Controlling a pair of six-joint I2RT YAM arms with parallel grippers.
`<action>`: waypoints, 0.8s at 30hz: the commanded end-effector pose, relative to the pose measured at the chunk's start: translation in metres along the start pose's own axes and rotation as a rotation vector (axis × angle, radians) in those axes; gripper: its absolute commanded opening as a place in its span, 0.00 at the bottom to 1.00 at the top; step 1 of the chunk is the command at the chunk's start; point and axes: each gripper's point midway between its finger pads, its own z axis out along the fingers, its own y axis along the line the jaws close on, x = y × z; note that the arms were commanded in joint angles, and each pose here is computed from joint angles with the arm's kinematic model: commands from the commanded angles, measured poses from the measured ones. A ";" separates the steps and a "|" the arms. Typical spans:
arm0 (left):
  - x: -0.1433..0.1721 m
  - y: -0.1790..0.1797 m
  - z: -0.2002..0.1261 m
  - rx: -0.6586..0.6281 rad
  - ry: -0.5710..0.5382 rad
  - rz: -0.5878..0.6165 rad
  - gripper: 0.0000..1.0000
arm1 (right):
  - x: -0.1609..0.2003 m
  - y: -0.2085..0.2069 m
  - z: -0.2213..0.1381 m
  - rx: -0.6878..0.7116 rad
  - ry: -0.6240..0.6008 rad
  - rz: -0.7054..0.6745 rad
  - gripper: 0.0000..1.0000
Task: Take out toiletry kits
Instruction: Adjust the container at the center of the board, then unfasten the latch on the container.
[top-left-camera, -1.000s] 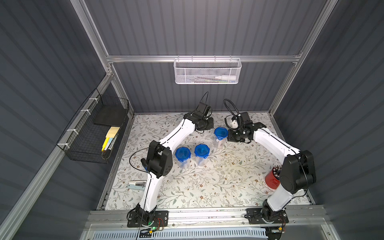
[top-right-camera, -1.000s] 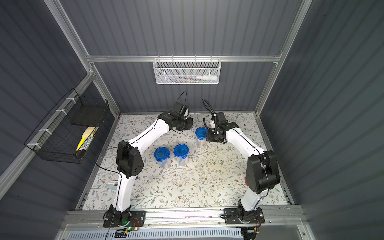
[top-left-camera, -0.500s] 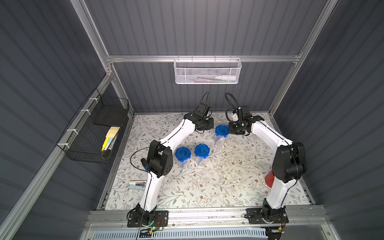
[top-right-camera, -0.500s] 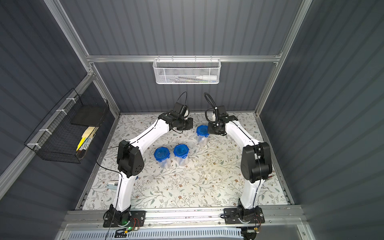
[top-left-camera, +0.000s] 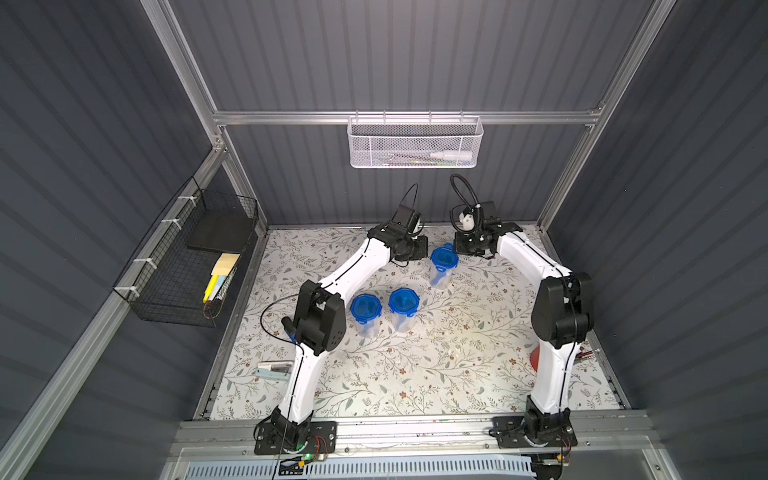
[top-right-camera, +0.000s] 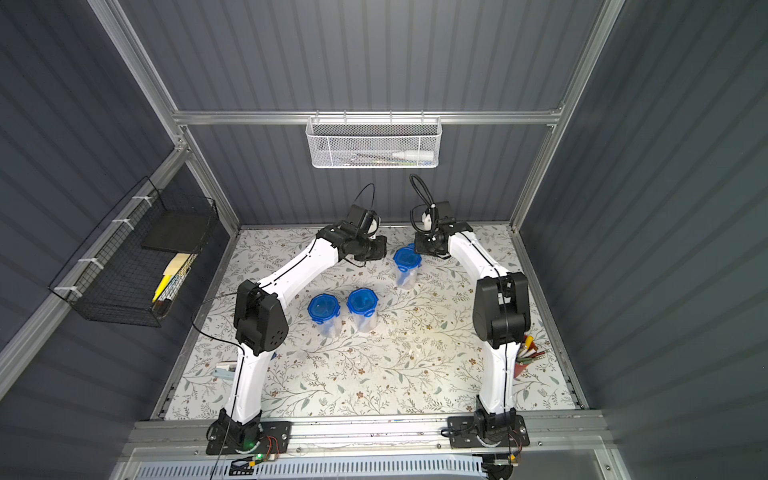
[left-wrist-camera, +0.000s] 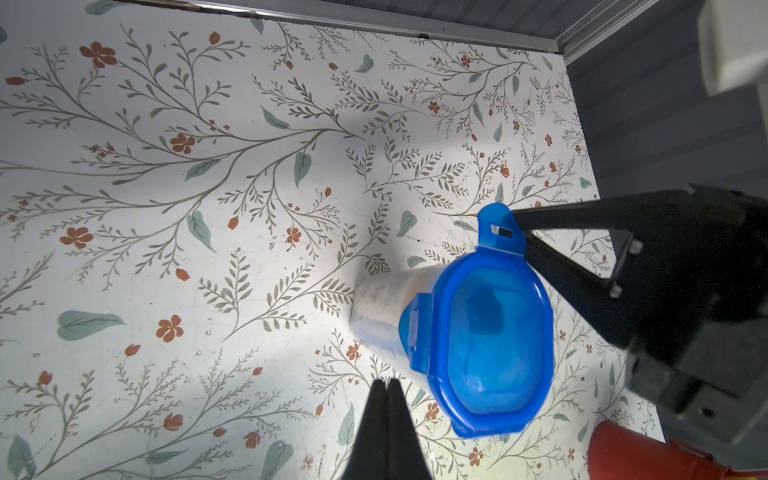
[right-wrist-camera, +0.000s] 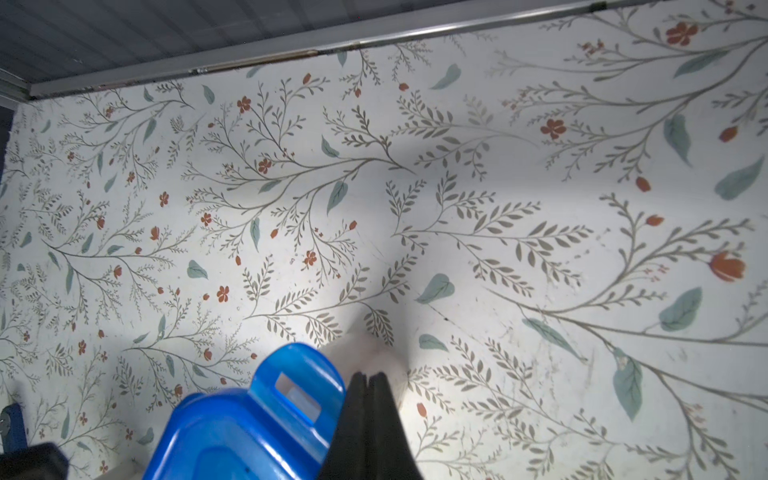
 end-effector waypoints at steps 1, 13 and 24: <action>-0.006 -0.021 -0.003 0.041 -0.013 0.051 0.00 | -0.018 0.007 -0.011 -0.048 -0.051 -0.001 0.00; 0.009 -0.065 0.011 0.125 0.010 0.132 0.00 | 0.029 -0.007 -0.056 -0.303 -0.082 0.222 0.12; 0.027 -0.054 0.045 0.122 0.065 0.106 0.00 | 0.058 0.015 -0.060 -0.589 -0.084 0.326 0.32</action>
